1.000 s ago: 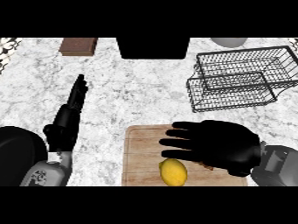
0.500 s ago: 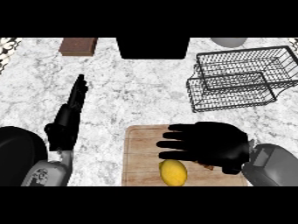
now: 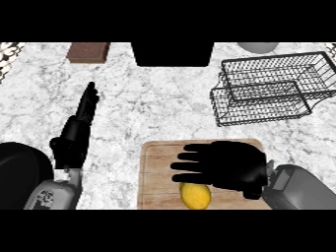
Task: Pick the lemon from the cutting board and place it in the tiered basket
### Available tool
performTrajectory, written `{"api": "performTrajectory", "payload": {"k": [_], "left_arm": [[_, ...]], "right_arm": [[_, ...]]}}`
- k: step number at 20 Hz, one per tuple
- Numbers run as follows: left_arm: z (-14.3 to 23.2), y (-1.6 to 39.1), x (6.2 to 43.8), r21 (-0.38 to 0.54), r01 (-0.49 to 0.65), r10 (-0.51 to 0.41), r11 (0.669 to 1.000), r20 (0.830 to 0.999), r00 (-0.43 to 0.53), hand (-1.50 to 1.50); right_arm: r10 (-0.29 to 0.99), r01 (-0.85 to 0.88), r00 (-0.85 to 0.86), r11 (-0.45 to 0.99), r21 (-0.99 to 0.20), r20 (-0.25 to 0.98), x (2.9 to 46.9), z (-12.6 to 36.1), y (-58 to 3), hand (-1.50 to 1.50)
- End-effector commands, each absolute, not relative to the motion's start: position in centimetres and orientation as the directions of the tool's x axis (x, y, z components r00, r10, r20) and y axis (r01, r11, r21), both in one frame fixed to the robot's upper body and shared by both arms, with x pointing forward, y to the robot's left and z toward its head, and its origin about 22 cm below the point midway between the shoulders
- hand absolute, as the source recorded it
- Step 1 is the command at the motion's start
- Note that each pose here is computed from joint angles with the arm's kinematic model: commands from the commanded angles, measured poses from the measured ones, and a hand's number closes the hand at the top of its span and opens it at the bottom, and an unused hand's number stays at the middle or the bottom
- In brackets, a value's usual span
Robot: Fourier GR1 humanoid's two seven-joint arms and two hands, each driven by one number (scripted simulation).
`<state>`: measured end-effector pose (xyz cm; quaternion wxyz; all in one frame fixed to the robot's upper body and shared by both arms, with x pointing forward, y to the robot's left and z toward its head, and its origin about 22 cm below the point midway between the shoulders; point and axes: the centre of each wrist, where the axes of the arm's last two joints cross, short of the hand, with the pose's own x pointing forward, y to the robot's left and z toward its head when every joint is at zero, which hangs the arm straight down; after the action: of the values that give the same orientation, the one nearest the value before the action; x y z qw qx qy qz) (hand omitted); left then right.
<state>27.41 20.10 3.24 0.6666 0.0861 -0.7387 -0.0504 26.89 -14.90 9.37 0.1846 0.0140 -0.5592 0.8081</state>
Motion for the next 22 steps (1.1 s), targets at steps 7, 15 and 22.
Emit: {"api": "performTrajectory", "payload": {"k": [7,15,22], "left_arm": [[3.4,20.4,27.4,0.204,-0.068,-0.210,0.977,0.974,-0.085,0.00],[3.3,19.9,26.3,0.187,-0.071,-0.193,0.980,0.977,-0.095,0.00],[3.0,21.3,26.6,0.189,-0.067,-0.195,0.980,0.976,-0.094,0.00]], "right_arm": [[0.246,-0.348,-0.930,-0.357,-0.867,0.272,24.7,7.0,-14.3,-1.50],[0.263,-0.362,-0.924,-0.371,-0.855,0.277,25.3,5.0,-12.0,-1.50],[0.269,-0.394,-0.912,-0.361,-0.845,0.310,25.8,3.7,-11.7,-1.50]]}}
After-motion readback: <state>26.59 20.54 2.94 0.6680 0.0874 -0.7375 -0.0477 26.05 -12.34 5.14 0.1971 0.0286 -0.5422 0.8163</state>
